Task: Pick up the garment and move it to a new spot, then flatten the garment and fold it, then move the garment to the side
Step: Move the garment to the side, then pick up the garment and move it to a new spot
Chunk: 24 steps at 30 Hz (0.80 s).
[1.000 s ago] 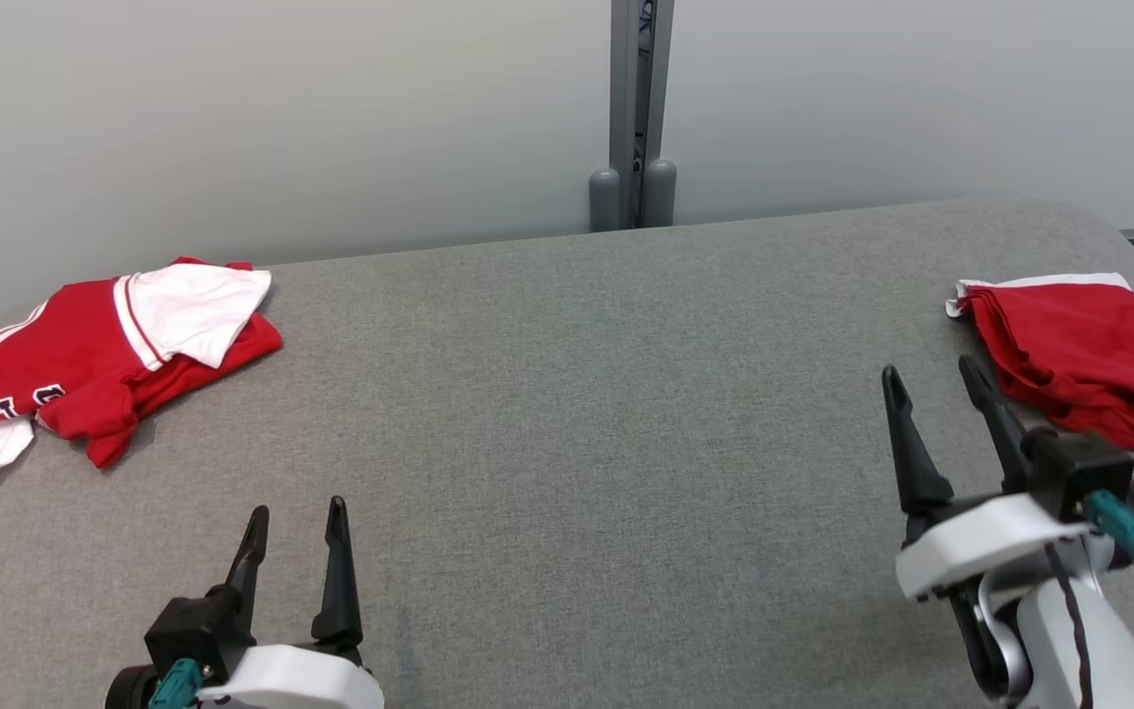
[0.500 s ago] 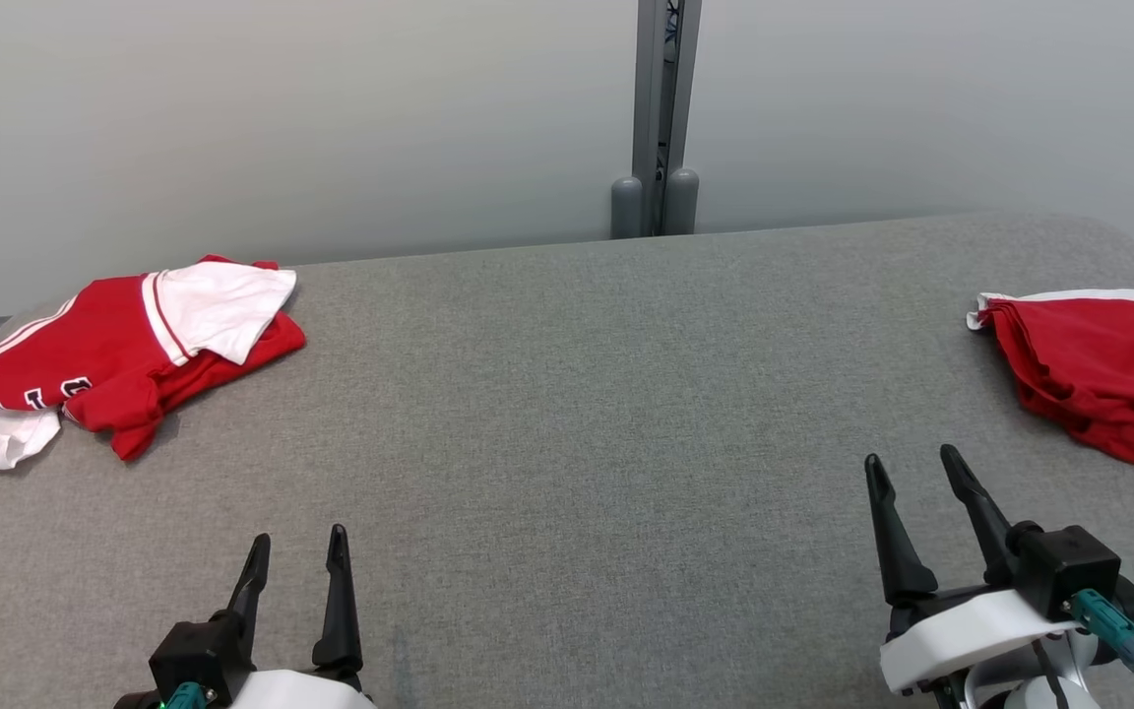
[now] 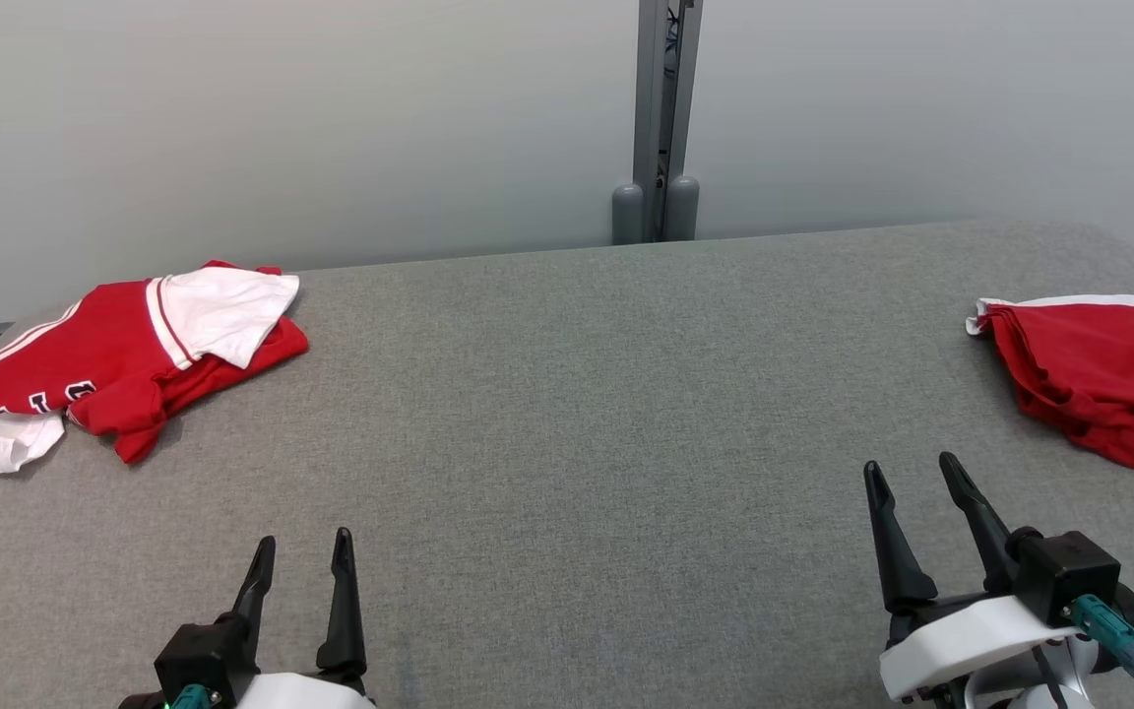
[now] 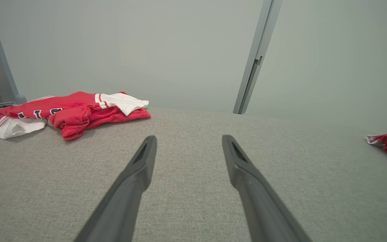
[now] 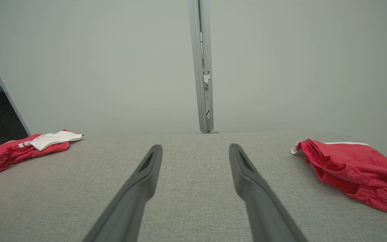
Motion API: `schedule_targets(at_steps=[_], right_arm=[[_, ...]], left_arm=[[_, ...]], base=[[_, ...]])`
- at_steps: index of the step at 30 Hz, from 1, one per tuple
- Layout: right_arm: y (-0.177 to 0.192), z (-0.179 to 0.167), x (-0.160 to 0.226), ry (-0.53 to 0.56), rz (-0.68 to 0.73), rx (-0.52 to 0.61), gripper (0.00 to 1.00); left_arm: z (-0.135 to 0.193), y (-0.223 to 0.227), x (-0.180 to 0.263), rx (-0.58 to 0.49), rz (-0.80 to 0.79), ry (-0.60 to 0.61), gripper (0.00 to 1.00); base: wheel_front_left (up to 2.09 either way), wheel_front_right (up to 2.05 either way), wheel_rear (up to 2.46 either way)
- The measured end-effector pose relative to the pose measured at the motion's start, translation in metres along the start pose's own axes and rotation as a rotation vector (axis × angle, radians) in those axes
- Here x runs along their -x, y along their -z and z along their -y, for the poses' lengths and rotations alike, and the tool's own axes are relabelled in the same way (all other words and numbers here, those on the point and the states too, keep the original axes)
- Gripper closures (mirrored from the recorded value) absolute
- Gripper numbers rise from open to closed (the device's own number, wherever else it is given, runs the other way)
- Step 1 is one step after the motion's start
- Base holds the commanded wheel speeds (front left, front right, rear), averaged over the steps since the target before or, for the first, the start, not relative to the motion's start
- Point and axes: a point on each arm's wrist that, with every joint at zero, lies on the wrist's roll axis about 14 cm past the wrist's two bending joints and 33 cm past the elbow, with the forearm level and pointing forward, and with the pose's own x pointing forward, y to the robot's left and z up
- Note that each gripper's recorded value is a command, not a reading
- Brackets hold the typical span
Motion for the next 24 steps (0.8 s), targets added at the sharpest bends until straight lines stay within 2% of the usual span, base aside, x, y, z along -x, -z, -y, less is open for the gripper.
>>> schedule_targets(at_steps=[15,24], right_arm=[[0.004,-0.003,0.001,-0.007,-0.016,-0.001,0.0],[0.006,-0.024,-0.011,-0.076,-0.019,-0.007,0.0]], left_arm=[[-0.002,0.0,0.002,0.002,0.001,-0.007,0.0],[-0.021,-0.006,0.011,0.003,0.02,-0.067,0.0]], base=[[0.0,0.0,0.0],[0.0,0.0,0.0]])
